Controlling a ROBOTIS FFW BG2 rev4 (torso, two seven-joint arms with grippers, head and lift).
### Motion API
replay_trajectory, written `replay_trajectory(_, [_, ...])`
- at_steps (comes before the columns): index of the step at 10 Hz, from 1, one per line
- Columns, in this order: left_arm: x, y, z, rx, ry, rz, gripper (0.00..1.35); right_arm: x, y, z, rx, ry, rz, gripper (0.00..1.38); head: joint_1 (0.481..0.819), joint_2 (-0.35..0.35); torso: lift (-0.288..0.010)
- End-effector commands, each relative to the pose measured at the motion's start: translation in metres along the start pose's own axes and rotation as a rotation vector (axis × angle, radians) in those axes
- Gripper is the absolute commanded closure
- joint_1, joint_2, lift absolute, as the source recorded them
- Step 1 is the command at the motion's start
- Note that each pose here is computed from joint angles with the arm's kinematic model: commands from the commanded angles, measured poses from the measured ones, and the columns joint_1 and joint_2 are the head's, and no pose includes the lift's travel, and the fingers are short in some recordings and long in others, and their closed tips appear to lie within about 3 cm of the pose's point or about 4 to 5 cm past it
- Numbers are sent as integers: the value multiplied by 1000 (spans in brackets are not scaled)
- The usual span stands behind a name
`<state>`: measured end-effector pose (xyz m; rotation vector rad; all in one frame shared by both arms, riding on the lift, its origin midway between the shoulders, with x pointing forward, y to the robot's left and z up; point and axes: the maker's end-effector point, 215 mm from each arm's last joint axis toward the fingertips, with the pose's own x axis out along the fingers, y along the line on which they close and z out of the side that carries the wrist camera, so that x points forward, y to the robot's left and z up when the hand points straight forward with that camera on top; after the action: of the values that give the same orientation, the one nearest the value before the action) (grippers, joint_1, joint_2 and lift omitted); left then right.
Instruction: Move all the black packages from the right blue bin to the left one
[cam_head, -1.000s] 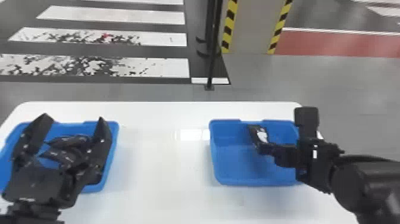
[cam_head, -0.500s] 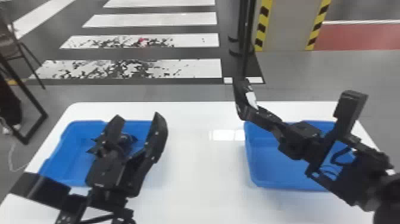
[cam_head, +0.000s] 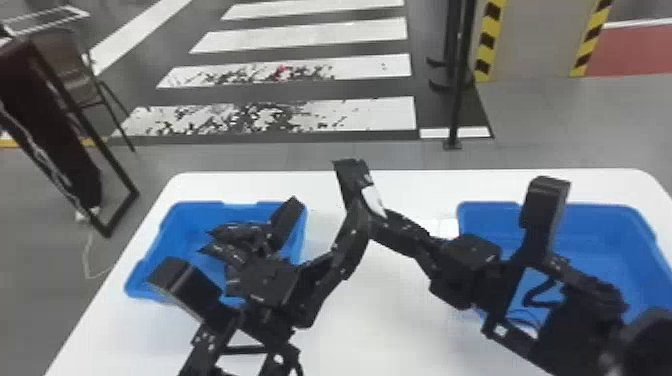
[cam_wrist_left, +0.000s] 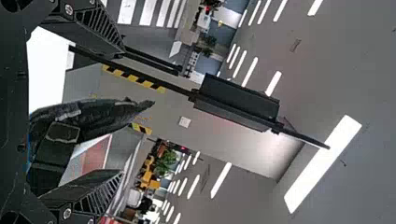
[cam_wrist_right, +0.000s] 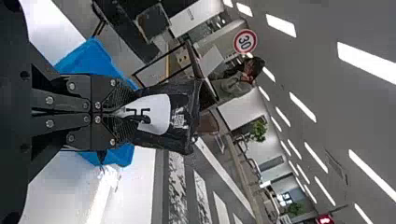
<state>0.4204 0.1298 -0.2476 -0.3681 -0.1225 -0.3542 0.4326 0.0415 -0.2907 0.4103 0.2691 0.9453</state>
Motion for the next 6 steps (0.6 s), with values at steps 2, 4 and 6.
replay_trajectory(2, [0, 2, -4, 11, 14, 2, 121, 14, 45, -27, 46, 50, 95, 1171, 695, 246, -132])
replay_trajectory(4, [0, 5, -7, 27, 29, 7, 133, 16, 55, -30, 50, 57, 116, 1171, 695, 282, -132])
replay_trajectory(6, [-4, 13, -7, 47, 37, 22, 929, 16, 55, -29, 56, 53, 117, 1171, 695, 300, -132])
